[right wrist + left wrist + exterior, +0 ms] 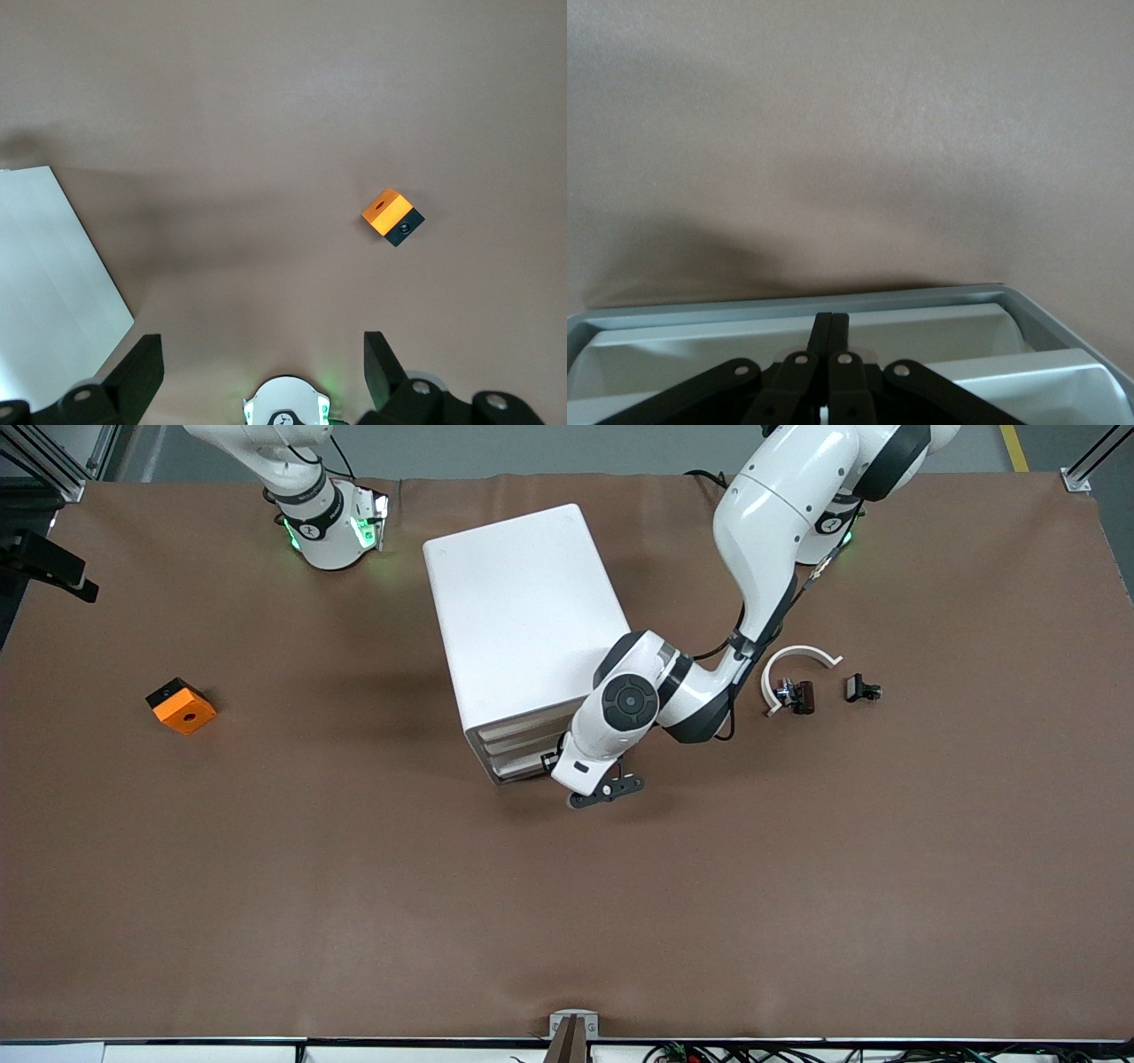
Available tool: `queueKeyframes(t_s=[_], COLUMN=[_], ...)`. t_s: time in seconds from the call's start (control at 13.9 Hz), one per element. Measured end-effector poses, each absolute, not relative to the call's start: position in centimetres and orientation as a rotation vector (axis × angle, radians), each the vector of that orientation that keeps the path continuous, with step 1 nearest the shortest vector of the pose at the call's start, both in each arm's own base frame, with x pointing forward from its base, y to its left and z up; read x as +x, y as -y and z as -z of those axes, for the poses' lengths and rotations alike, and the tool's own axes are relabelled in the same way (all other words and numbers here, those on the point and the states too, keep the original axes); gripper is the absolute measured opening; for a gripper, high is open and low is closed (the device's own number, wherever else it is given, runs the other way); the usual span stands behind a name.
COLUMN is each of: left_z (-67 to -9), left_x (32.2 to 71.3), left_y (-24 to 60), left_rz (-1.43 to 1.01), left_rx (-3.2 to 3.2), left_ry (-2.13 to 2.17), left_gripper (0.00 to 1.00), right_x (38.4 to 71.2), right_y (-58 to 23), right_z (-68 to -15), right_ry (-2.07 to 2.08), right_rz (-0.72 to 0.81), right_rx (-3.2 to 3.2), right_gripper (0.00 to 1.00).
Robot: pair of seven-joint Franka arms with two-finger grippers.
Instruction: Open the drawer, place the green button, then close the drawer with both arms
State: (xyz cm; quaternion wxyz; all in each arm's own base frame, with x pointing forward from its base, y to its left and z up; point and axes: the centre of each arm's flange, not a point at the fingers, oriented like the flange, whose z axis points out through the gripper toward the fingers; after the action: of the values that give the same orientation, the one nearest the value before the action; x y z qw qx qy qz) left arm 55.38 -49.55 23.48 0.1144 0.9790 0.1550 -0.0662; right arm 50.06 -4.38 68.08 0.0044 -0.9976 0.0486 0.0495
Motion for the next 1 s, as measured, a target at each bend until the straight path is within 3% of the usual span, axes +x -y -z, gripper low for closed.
queueKeyframes(t_s=[0.14,0.22,0.57,0.86,1.0], left_z=[-23.5,-23.5,-25.0,-31.7,-36.0], left_x=[55.3,55.2,56.0,60.1,62.2], left_y=[49.7,49.7,49.4,45.2,41.2], left_rz=[0.198,0.199,0.168,0.016,-0.048], left_rx=[2.870,2.870,2.852,2.822,2.850], left_ry=[-0.452,-0.451,-0.458,-0.502,-0.499], left_gripper=[0.01,0.06,0.58,0.97,1.00], right_x=[50.1,50.0,49.7,49.3,49.0], right_y=[4.5,4.5,3.8,3.6,3.5], right_z=[-68.4,-68.6,-69.2,-69.8,-70.1], right_ry=[-0.157,-0.157,-0.190,-0.205,-0.208], right_rz=[-0.127,-0.115,-0.092,-0.073,-0.064], right_rx=[-3.123,-3.122,-3.118,-3.115,-3.113], right_gripper=[1.00,1.00,1.00,1.00,1.00])
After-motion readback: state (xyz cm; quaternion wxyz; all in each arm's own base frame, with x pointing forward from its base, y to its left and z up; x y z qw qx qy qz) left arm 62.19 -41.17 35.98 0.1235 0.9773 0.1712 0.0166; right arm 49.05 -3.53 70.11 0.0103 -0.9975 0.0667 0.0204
